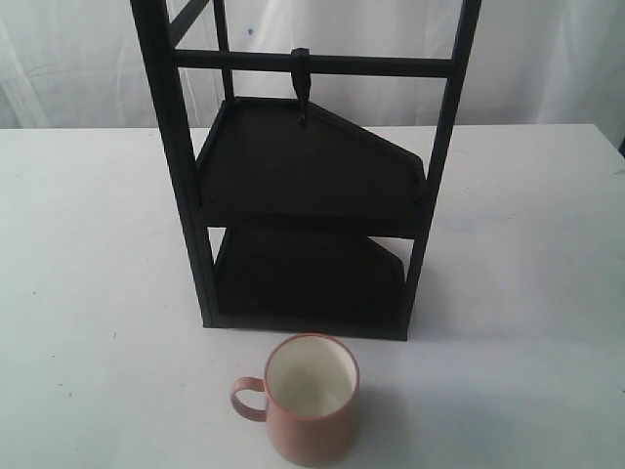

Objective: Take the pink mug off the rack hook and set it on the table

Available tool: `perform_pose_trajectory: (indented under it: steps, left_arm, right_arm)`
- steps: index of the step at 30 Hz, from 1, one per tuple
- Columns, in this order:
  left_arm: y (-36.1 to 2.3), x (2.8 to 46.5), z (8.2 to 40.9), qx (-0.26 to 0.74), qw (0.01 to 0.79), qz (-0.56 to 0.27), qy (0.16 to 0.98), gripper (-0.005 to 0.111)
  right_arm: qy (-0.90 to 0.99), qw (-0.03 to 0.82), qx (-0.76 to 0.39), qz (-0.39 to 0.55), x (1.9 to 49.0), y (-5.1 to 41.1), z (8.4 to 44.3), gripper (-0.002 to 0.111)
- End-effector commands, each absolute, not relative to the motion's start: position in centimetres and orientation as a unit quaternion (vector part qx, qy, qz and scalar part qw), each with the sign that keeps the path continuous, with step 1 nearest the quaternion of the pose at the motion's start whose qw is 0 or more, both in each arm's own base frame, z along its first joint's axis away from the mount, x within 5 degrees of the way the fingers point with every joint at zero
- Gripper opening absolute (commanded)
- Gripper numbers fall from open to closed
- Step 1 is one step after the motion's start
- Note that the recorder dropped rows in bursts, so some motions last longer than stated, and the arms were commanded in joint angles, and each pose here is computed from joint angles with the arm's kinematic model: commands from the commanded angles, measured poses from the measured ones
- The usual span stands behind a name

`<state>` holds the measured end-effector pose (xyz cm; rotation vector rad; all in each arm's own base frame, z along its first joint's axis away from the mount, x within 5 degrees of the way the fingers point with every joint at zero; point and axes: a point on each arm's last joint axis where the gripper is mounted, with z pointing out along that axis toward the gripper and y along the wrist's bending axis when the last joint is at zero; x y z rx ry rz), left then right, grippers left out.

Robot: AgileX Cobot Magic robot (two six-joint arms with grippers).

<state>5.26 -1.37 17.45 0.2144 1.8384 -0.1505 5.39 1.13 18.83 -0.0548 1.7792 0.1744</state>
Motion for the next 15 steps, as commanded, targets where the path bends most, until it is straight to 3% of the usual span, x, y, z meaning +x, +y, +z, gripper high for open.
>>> perform_pose_trajectory:
  steps: [1,15]
  left_arm:
    - [-1.36,5.24,17.37,0.092,0.599,-0.065,0.793,0.000]
    - [-1.37,5.22,17.30,0.090,0.596,-0.067,0.795,0.000]
  right_arm:
    - [0.774,0.629,-0.020,0.074,5.38,1.08,18.73,0.000]
    - [0.774,0.629,-0.020,0.074,5.38,1.08,18.73,0.000]
